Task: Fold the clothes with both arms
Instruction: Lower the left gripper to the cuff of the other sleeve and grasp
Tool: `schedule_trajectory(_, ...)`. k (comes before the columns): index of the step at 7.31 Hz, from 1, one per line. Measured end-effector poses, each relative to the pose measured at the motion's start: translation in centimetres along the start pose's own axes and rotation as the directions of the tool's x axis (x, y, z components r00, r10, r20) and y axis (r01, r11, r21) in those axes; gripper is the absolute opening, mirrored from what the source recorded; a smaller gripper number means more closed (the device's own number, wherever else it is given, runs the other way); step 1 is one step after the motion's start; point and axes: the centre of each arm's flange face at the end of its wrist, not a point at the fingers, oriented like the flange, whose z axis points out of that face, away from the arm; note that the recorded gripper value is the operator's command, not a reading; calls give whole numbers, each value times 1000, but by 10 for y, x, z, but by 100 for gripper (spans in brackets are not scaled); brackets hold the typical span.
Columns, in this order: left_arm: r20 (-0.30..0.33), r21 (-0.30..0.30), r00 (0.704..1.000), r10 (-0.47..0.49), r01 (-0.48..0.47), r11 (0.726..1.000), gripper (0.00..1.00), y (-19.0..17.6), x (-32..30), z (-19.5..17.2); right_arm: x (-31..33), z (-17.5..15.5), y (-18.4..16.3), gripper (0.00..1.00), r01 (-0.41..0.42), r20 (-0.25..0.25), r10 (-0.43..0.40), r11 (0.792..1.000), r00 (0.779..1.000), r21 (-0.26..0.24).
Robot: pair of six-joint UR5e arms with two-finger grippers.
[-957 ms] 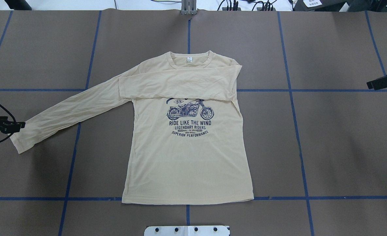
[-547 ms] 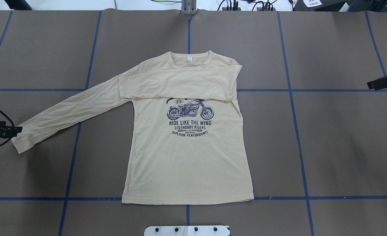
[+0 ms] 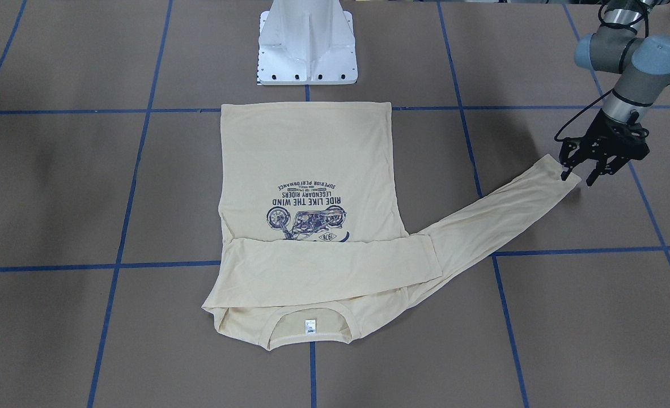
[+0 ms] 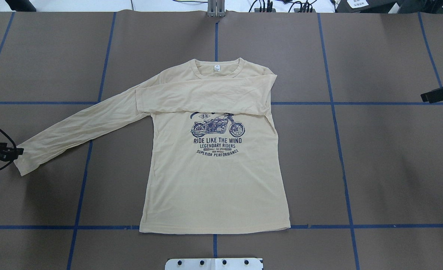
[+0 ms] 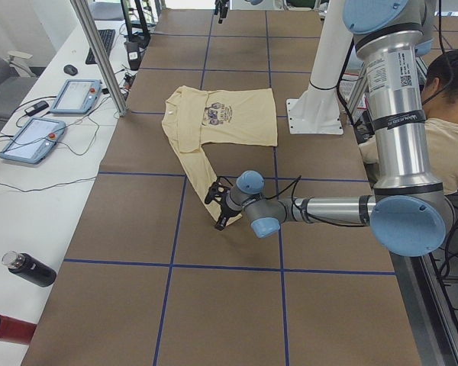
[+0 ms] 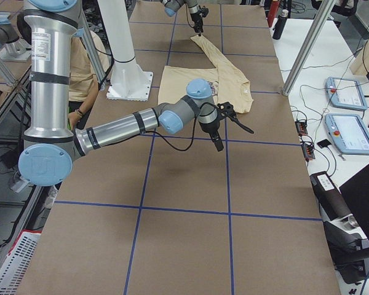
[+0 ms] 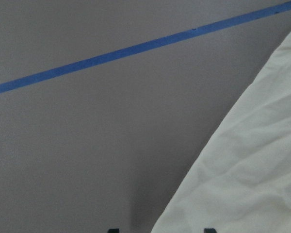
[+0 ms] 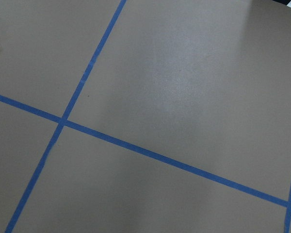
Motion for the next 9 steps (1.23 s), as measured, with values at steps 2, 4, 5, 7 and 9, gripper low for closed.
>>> schedule_trajectory(2, 2, -4, 1000, 0, 0, 1000, 55, 1, -1, 2, 0, 0, 0, 100, 0, 0, 0, 1000, 1000, 0)
schedule_trajectory(4, -1, -11, 1000, 7, -7, 1000, 36, 4, 2, 4, 0, 0, 0, 100, 1, 0, -1, 1000, 1000, 1)
schedule_trajectory(5, -4, -16, 1000, 11, -11, 1000, 6, 5, 4, 6, 0, 0, 0, 100, 1, 0, -1, 1000, 1000, 1)
schedule_trajectory(7, -13, -18, 1000, 17, -17, 1000, 0, 6, 8, 6, 0, -1, 0, 100, 1, 1, -1, 1000, 1000, 2)
schedule_trajectory(9, -34, -5, 999, 23, -23, 1000, 0, -1, 16, -3, -1, -1, -1, 100, 1, 1, -1, 1000, 1000, 3)
